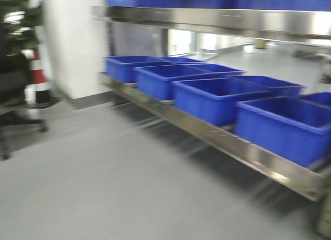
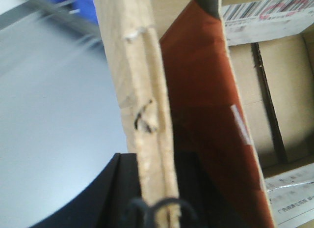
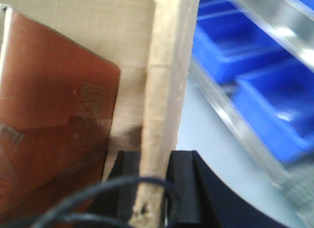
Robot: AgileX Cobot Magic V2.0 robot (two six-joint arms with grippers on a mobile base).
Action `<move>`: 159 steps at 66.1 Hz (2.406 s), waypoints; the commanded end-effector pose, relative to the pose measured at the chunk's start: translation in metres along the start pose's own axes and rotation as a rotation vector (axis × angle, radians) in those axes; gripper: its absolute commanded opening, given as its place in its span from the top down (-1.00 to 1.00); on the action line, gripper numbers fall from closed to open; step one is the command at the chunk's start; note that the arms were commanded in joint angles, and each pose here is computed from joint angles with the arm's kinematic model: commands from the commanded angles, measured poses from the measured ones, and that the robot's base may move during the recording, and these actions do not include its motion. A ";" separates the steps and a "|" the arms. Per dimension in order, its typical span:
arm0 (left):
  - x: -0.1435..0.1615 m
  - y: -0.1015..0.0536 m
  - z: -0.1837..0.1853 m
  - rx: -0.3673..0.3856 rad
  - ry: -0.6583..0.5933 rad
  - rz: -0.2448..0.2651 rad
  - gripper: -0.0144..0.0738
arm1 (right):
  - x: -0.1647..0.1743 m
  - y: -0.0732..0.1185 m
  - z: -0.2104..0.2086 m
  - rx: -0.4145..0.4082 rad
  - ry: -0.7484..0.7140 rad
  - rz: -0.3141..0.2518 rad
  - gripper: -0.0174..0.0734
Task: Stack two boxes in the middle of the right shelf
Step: 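Carry the box stack with both grippers toward the steel shelf rack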
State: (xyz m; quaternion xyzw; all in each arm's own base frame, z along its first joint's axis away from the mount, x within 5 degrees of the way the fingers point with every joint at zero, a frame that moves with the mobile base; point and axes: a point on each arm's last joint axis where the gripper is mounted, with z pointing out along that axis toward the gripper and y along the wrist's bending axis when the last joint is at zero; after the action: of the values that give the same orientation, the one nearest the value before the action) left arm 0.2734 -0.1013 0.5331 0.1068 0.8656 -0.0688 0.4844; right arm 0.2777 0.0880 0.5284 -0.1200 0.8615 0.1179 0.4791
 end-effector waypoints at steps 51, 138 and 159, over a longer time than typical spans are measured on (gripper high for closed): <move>-0.004 -0.002 -0.012 0.032 -0.053 -0.004 0.93 | -0.010 -0.003 -0.010 0.030 -0.103 -0.018 0.96; -0.005 -0.002 -0.012 0.026 -0.054 -0.002 0.93 | -0.010 -0.003 -0.010 0.030 -0.103 -0.018 0.96; -0.005 -0.002 -0.012 0.026 -0.054 -0.002 0.93 | -0.010 -0.003 -0.010 0.030 -0.103 -0.018 0.96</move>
State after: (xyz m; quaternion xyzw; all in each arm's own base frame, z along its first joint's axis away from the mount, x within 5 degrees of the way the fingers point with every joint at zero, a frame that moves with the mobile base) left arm 0.2734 -0.1013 0.5331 0.1059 0.8657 -0.0694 0.4843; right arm 0.2771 0.0877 0.5289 -0.1199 0.8611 0.1171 0.4801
